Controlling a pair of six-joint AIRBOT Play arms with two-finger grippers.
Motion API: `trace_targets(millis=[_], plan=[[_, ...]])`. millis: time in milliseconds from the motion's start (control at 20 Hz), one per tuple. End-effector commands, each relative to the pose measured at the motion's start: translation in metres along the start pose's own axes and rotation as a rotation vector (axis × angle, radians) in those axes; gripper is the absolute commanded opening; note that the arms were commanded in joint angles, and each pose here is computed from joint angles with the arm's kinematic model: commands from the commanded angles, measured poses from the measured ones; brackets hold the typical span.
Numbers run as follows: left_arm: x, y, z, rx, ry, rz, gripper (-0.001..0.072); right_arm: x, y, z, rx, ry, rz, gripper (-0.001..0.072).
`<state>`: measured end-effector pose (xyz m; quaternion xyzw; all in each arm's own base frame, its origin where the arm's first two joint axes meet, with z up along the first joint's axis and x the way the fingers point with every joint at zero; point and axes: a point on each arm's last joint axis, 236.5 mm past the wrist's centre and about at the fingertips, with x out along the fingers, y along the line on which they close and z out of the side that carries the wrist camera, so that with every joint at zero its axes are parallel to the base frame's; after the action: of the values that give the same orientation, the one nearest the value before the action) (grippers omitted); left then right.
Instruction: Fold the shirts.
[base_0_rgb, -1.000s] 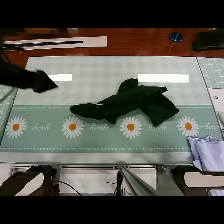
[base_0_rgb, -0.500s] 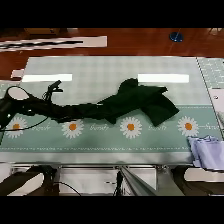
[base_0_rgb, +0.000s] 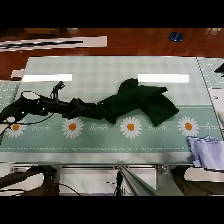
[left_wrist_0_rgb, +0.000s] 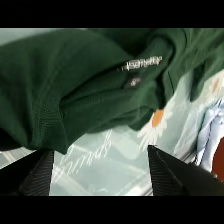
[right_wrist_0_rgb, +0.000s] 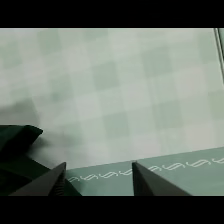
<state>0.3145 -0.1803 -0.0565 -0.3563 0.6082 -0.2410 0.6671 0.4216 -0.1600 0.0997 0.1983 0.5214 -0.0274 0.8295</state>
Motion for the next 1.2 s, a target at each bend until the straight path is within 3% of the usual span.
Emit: trace_targets(millis=[0,100,150,200,550,950,1000,1150], plan=[[0.004,0.004,0.015,-0.020,-0.044,0.000,0.0720,0.002,-0.001,-0.001,-0.001,0.000,0.001,0.0490],[0.002,0.005,0.016,-0.025,-0.047,-0.001,0.0696,0.002,-0.001,0.000,-0.001,-0.001,0.002,0.0489],[0.000,0.006,0.017,-0.031,-0.050,-0.003,0.0591,0.002,-0.001,0.000,0.000,0.000,0.002,0.0489],[-0.003,0.007,0.017,-0.039,-0.046,-0.009,0.0583,0.002,0.000,0.000,0.000,0.000,0.002,0.0489],[-0.027,0.021,0.028,-0.108,-0.075,-0.036,0.0584,0.002,0.005,0.001,0.003,-0.005,0.024,0.0473],[0.005,0.021,0.040,-0.164,-0.103,-0.045,0.0581,0.002,0.005,0.000,0.003,-0.002,0.025,0.0473],[0.008,0.017,0.046,-0.180,-0.113,-0.064,0.0475,0.002,0.005,0.000,0.003,-0.002,0.025,0.0473],[0.005,0.004,0.061,-0.131,-0.131,-0.093,0.0049,0.002,0.005,-0.001,0.003,0.000,0.025,0.0473]])
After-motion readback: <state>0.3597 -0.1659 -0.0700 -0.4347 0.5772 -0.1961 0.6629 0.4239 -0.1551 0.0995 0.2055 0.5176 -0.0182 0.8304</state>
